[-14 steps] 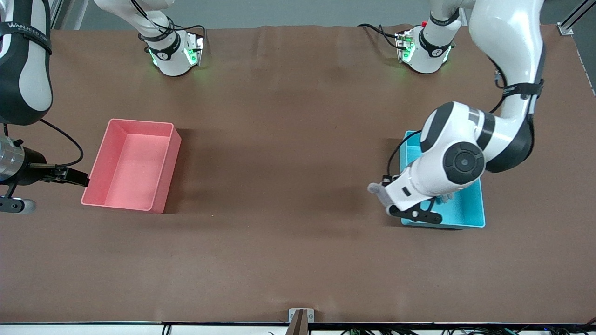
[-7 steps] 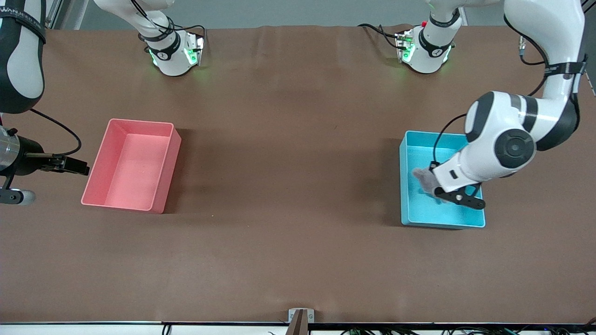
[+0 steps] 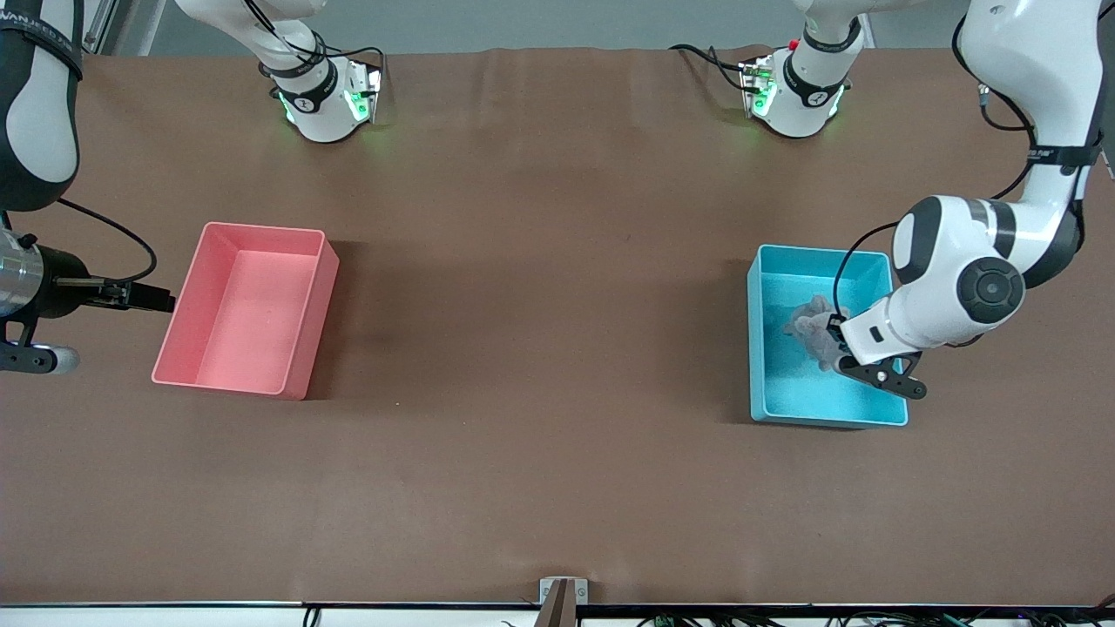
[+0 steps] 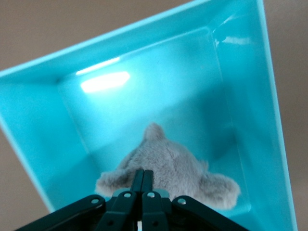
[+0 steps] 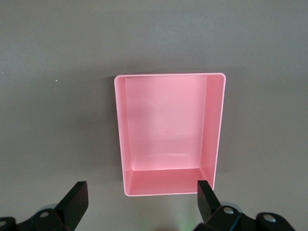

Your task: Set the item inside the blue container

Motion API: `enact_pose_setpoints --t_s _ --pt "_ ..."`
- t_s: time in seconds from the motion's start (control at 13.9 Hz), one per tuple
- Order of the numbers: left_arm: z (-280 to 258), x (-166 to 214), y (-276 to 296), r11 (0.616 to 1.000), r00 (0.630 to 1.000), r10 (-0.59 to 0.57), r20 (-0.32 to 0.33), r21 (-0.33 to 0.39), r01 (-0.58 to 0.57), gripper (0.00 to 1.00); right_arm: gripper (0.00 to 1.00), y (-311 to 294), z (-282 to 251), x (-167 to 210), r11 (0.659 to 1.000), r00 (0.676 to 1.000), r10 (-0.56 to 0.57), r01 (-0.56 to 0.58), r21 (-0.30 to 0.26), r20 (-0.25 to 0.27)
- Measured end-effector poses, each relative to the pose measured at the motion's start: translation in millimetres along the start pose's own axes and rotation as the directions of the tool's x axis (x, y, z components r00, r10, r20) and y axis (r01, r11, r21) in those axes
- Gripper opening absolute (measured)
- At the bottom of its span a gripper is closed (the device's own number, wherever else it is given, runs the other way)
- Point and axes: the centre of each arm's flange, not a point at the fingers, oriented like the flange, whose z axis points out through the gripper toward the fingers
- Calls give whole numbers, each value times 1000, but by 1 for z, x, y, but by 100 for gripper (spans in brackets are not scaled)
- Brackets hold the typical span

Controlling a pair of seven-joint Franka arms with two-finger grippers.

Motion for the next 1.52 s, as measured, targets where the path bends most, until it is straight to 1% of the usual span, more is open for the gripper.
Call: enact_pose_setpoints --t_s 0.22,0.36,0.43,0.58,0.72,0.79,1.01,1.08,1.3,1.52 --pt "16 12 -2 1000 1000 4 -13 -5 -4 1 100 -5 0 0 1000 1000 -8 8 28 2" --pt "21 20 -7 1000 1000 11 -13 6 -11 1 100 -7 0 -1 999 1000 -10 10 40 2" --pt "23 23 -9 1000 1000 10 -14 5 -10 7 100 -7 0 -1 999 1000 -10 10 41 2" --pt "23 25 -13 1000 1000 4 -17 5 -4 27 100 -7 -1 -1 999 1000 -10 10 43 0" --pt "14 26 -17 1000 999 -1 -33 11 1 50 100 -5 -9 -5 999 1000 -8 9 45 -15" --pt "6 27 -18 1000 999 -2 -43 16 3 59 100 -4 -15 -8 999 1000 -8 9 47 -25" --pt "-34 19 -19 999 999 -27 -42 34 28 93 100 2 -30 -19 999 999 0 3 51 -47" --pt "-55 12 -20 998 999 -40 -36 42 42 100 100 6 -34 -22 999 999 5 -2 53 -48" --pt "-133 -22 -27 994 995 -93 -36 52 95 100 100 21 -40 -35 998 999 24 -22 60 -40" --pt "-204 -65 -32 985 986 -157 -58 60 161 100 100 28 -45 -49 997 999 32 -29 65 -41"
